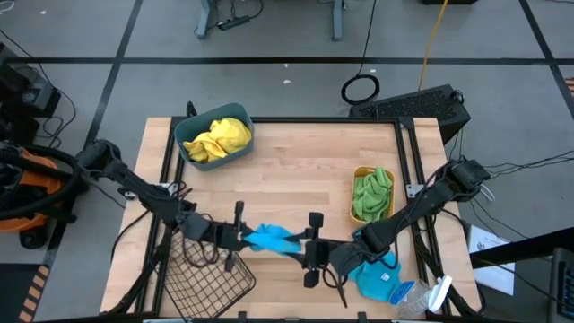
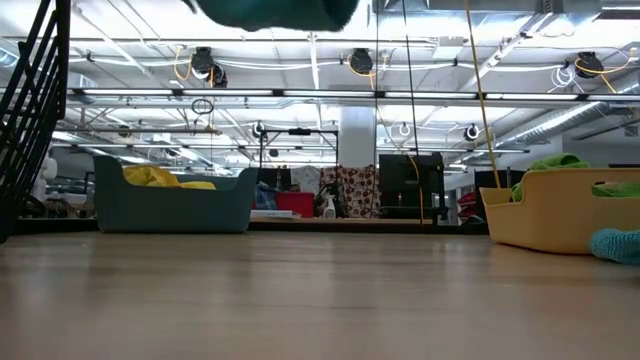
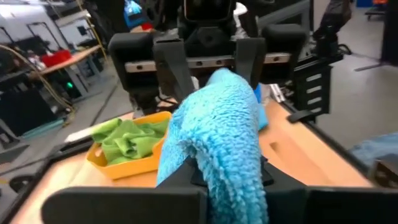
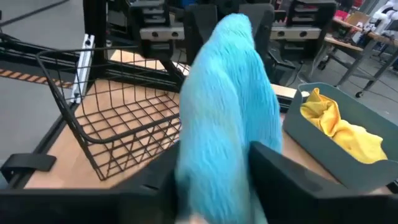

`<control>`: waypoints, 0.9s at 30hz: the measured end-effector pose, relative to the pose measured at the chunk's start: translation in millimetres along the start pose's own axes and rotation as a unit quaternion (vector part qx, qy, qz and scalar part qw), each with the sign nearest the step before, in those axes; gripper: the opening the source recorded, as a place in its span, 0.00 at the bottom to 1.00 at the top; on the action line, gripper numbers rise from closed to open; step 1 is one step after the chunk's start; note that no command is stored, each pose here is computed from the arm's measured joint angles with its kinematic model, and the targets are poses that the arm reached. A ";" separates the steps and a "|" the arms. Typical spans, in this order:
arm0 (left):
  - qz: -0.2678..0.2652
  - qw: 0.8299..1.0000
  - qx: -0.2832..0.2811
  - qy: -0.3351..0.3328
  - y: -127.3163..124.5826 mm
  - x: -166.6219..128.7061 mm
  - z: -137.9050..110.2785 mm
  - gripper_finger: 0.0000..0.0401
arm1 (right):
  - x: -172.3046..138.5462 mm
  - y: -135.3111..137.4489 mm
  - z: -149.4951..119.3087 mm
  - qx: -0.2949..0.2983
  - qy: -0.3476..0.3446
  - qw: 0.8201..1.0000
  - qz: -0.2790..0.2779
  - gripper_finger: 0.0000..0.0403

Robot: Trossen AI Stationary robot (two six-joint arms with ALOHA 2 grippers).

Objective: Sort microfiber towel by color & place in baskets
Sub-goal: Put lower left blue towel into the black basket

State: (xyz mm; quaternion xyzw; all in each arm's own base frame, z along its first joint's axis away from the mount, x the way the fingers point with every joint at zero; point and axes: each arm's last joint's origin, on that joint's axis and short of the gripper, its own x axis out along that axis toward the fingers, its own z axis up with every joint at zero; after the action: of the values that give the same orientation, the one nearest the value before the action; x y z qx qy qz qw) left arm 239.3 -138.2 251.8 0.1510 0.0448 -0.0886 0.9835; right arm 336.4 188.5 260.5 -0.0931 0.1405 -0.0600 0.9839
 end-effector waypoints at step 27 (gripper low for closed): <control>-0.214 0.849 -0.305 0.375 -23.2 -135.3 -15.0 0.06 | -10.7 14.2 -1.0 -0.007 -0.002 1.000 0.021 0.65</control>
State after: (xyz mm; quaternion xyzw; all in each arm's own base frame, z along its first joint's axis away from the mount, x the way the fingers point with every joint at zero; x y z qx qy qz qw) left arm 101.4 -133.7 246.4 -0.1479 0.4660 -0.2156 0.8453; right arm 327.2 203.7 259.6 -0.0974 0.1409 -0.0377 0.9845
